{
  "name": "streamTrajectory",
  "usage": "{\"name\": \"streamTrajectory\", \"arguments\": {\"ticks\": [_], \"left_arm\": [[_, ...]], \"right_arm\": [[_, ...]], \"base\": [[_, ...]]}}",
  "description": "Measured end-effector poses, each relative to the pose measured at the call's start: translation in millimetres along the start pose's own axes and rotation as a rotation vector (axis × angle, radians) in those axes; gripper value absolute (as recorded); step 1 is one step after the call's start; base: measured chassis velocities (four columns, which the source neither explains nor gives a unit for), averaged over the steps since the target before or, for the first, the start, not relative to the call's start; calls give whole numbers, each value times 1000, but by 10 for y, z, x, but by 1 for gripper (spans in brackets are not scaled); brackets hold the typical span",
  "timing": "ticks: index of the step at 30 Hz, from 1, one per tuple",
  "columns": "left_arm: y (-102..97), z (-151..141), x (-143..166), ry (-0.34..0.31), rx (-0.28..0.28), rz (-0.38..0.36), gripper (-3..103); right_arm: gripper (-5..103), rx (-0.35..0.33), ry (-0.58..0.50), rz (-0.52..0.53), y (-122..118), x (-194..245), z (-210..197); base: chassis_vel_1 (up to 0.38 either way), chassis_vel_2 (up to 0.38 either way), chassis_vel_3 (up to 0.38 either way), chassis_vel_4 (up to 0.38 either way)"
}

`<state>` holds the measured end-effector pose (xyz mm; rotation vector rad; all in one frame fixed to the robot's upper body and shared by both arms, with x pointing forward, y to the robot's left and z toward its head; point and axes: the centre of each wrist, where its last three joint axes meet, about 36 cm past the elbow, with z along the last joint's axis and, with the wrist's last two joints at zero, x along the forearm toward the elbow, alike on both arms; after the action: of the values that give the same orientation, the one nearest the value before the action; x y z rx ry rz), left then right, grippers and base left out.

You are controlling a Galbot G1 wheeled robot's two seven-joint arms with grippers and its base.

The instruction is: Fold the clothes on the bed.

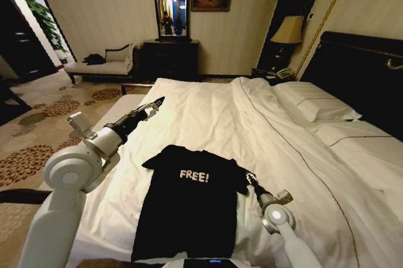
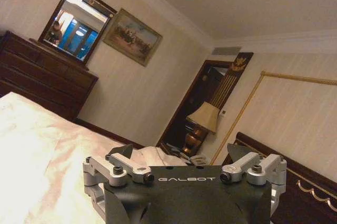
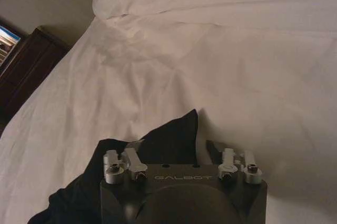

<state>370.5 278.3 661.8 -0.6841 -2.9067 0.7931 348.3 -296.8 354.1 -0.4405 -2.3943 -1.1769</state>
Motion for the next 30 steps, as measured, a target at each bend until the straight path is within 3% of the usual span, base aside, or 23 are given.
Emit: {"name": "streamTrajectory", "arguments": {"ticks": [4,5,8,13,17,30], "left_arm": [[10,-4,-8,-2,0,-3,100],[10,-4,-8,-2,0,-3,100],[14,-4,-12,-4,1,-5,100],[21,-7,-18,-6,1,-7,100],[26,-5,-26,-8,1,-10,100],[34,-7,-28,-13,-2,-13,100]], "right_arm": [[50,7,-11,-3,-30,-33,-12],[50,7,-11,-3,-30,-33,-12],[35,12,-15,-4,-39,-49,-24],[24,14,-18,-7,-40,-58,-34],[3,25,-33,-30,-57,-62,-47],[0,111,-77,-29,-133,-101,-299]], "base": [[0,0,0,0],[0,0,0,0],[0,0,0,0],[0,0,0,0],[0,0,0,0],[0,0,0,0]]}}
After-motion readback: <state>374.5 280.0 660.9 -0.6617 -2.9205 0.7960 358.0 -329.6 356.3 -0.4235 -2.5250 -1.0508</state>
